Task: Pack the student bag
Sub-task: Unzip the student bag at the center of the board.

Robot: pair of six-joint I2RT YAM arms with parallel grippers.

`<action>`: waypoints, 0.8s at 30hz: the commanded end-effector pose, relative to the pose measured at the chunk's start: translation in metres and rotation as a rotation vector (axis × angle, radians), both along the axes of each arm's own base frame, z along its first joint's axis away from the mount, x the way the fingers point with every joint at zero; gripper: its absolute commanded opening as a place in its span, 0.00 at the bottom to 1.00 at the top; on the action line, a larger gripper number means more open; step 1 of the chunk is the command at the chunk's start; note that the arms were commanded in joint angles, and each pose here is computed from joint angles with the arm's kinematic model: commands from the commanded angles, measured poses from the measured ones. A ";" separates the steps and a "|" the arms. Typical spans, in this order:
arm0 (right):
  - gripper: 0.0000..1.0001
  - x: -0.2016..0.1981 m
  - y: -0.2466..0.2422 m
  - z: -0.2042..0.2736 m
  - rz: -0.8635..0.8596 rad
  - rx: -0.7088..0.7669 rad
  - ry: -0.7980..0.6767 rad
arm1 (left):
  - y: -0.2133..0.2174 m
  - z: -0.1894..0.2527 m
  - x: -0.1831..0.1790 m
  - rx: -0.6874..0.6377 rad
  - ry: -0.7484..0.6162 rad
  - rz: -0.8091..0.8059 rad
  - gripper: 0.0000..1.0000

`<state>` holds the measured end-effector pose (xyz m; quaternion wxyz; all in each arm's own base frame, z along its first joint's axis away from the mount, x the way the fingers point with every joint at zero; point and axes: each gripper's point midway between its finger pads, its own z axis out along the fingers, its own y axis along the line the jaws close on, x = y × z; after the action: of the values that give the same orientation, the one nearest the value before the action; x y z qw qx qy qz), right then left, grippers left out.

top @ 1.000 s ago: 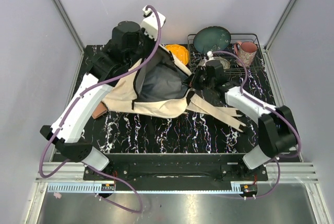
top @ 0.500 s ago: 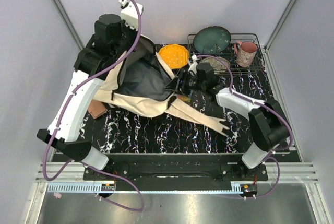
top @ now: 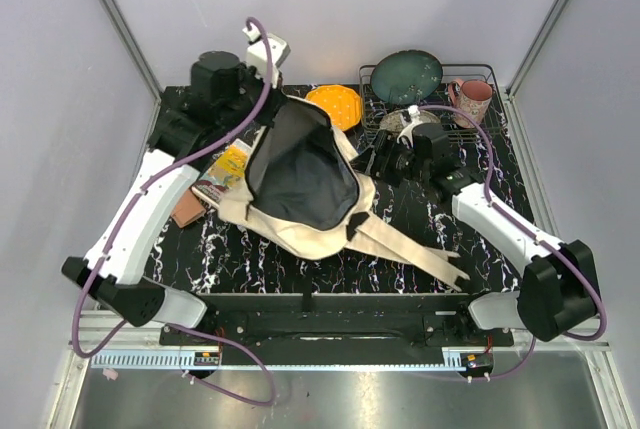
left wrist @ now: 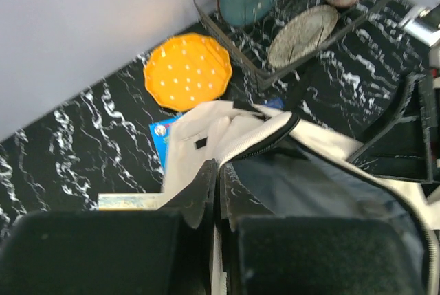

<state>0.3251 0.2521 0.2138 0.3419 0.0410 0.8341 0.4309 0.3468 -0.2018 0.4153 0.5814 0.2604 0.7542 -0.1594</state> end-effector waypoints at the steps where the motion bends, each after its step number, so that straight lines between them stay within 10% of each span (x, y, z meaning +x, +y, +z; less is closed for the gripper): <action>1: 0.77 -0.001 -0.014 -0.019 -0.057 -0.062 0.050 | -0.002 0.001 0.019 -0.042 -0.045 0.060 0.00; 11: 0.60 -0.054 -0.063 0.041 -0.100 -0.133 -0.200 | 0.037 0.041 0.026 -0.076 -0.146 0.266 0.00; 24: 0.34 -0.126 -0.046 0.008 0.268 -0.156 -0.052 | 0.040 0.151 -0.013 -0.202 -0.345 0.160 0.00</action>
<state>0.2146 0.1943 0.2286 0.3480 -0.0609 0.8564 0.3766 0.3585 -0.1671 0.4931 0.6593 0.1713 0.7239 -0.1093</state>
